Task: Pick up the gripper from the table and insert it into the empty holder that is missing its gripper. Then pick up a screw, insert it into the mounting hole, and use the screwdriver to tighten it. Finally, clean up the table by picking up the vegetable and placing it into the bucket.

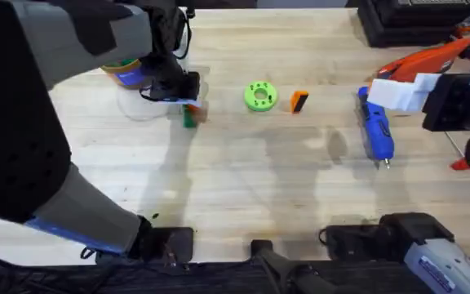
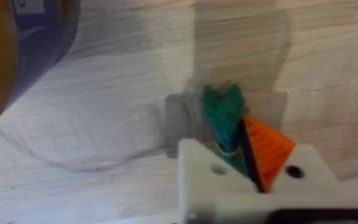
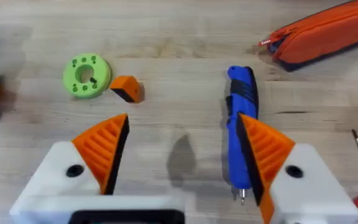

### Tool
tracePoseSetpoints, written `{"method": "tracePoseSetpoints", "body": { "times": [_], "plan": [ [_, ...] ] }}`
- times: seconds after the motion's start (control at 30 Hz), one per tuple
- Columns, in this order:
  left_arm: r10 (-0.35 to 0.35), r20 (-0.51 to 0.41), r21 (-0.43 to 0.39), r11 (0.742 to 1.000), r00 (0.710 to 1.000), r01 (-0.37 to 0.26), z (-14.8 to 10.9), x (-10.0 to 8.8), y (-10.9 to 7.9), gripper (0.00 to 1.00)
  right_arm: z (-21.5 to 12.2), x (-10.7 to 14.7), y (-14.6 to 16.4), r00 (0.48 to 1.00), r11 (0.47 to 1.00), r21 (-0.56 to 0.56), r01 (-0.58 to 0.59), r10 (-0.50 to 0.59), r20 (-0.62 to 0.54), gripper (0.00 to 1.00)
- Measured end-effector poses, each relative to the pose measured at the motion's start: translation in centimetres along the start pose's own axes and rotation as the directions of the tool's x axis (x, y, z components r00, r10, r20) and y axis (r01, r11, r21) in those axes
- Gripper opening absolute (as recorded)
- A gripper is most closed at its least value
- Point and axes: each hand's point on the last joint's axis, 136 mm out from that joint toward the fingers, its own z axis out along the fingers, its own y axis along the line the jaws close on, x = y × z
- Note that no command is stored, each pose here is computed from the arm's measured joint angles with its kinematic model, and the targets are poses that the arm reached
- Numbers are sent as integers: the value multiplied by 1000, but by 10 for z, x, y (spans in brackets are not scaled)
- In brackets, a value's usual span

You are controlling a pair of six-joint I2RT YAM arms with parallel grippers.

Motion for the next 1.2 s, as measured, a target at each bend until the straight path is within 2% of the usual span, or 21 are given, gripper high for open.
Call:
{"method": "tracePoseSetpoints", "body": {
  "times": [0.07, 0.37, 0.47, 0.57, 0.67, 0.77, 0.87, 0.97, 1.2],
  "plan": [
    [2, -2, -1, 1000, 1000, -2, 0, 0, 0, 12, 0, 0, 0, 1000, 1000, 0, 0, 0, 0, 992],
    [-8, -15, -2, 1000, 1000, 8, 0, 4, 0, 13, 0, 0, 0, 1000, 1000, 0, 0, 0, 0, 991],
    [-21, 0, 0, 1000, 1000, 21, -8, 3, 0, 13, 0, 0, 0, 1000, 1000, 0, 0, 0, 0, 990],
    [-32, 61, 8, 999, 998, 31, -37, -3, -2, 13, 0, 0, 0, 1000, 1000, 0, 0, 0, 0, 990],
    [-32, 167, 22, 999, 985, 29, -82, -13, -6, 13, 0, 0, 0, 1000, 1000, 0, 0, 0, 0, 990],
    [-31, 295, 40, 999, 955, 20, -134, -19, -9, 13, 0, 0, 0, 1000, 1000, 0, 0, 0, 0, 990],
    [-30, 375, 50, 999, 927, 12, -172, -8, -11, 12, 0, 0, 0, 1000, 1000, 0, 0, 0, 0, 991],
    [-33, 421, 57, 998, 907, 9, -197, 6, -11, 12, 0, 0, 0, 1000, 1000, 0, 0, 0, 0, 991],
    [-33, 492, 66, 998, 870, 1, -228, 25, -10, 12, 0, 0, 0, 1000, 1000, 0, 0, 0, 0, 991]
  ]
}}
